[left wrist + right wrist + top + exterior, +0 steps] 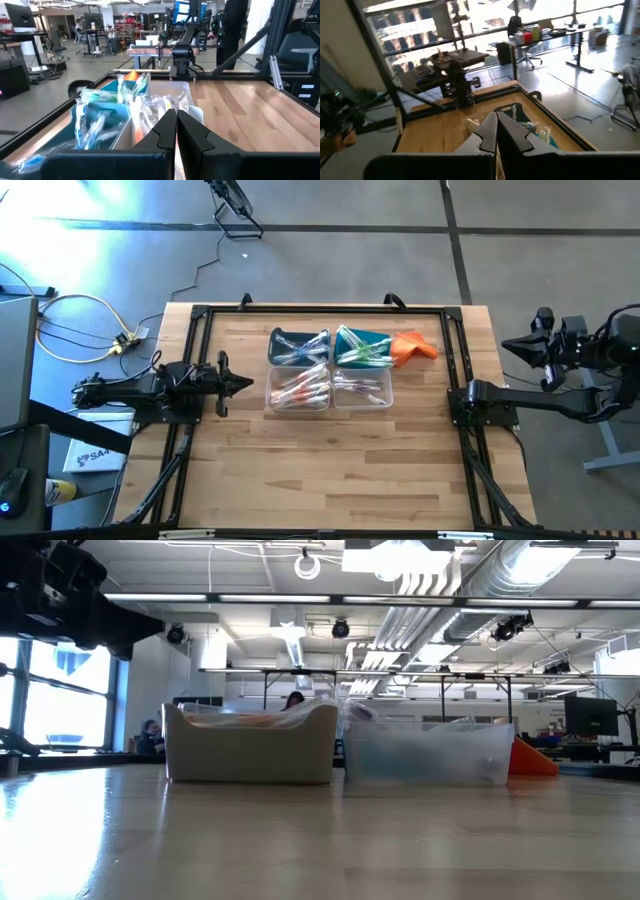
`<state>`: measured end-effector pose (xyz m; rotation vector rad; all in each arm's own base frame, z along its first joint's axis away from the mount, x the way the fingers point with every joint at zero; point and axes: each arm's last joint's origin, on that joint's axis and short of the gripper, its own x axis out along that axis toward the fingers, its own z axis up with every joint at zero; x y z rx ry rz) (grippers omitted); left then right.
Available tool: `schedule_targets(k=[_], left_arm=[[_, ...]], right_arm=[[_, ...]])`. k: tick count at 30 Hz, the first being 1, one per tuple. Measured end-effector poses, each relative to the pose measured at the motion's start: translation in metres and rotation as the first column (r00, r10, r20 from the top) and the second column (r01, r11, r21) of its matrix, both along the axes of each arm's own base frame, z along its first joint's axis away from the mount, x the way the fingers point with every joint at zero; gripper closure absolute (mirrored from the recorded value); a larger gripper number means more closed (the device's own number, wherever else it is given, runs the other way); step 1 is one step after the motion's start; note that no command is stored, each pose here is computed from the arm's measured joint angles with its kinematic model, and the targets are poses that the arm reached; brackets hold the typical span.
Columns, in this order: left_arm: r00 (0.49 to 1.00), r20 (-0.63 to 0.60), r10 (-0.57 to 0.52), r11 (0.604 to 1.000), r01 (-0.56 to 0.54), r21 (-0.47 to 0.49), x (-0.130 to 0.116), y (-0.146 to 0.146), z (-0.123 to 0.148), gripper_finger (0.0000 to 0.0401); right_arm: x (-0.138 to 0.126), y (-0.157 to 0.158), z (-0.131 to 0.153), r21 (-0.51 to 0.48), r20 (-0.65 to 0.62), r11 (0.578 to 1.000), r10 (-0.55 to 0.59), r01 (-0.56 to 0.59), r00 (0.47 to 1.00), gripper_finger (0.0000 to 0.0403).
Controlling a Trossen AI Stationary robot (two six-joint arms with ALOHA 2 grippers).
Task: Pick & Place Toothbrushes
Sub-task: Return to Home Position
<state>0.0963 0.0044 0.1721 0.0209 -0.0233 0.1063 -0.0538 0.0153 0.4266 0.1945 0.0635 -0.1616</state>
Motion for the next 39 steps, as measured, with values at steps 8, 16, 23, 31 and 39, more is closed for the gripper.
schedule_targets(k=[8,16,23,31,39], left_arm=[[1.000,-0.007,0.001,0.999,-0.001,0.033,0.000,0.000,-0.001,0.0391],[1.000,-0.011,0.002,0.999,-0.001,0.049,0.000,0.000,-0.001,0.0391],[1.000,-0.013,0.004,0.999,-0.004,0.048,0.000,0.000,-0.002,0.0391],[1.000,-0.011,0.007,1.000,-0.006,0.026,0.000,0.000,-0.002,0.0391],[1.000,-0.012,0.007,0.999,-0.007,0.033,0.000,0.000,-0.002,0.0391]], right_arm=[[0.008,-0.005,0.000,0.046,0.041,0.994,-0.097,0.095,0.994,0.0400],[-0.028,0.005,-0.028,-0.052,0.280,0.997,-0.047,0.063,0.959,0.0400],[-0.030,0.007,-0.054,-0.029,0.303,0.994,-0.088,0.102,0.949,0.0400],[-0.018,-0.001,-0.061,0.005,0.268,0.971,-0.230,0.237,0.936,0.0400],[0.020,-0.010,-0.077,-0.019,0.275,0.973,-0.217,0.231,0.937,0.0400]])
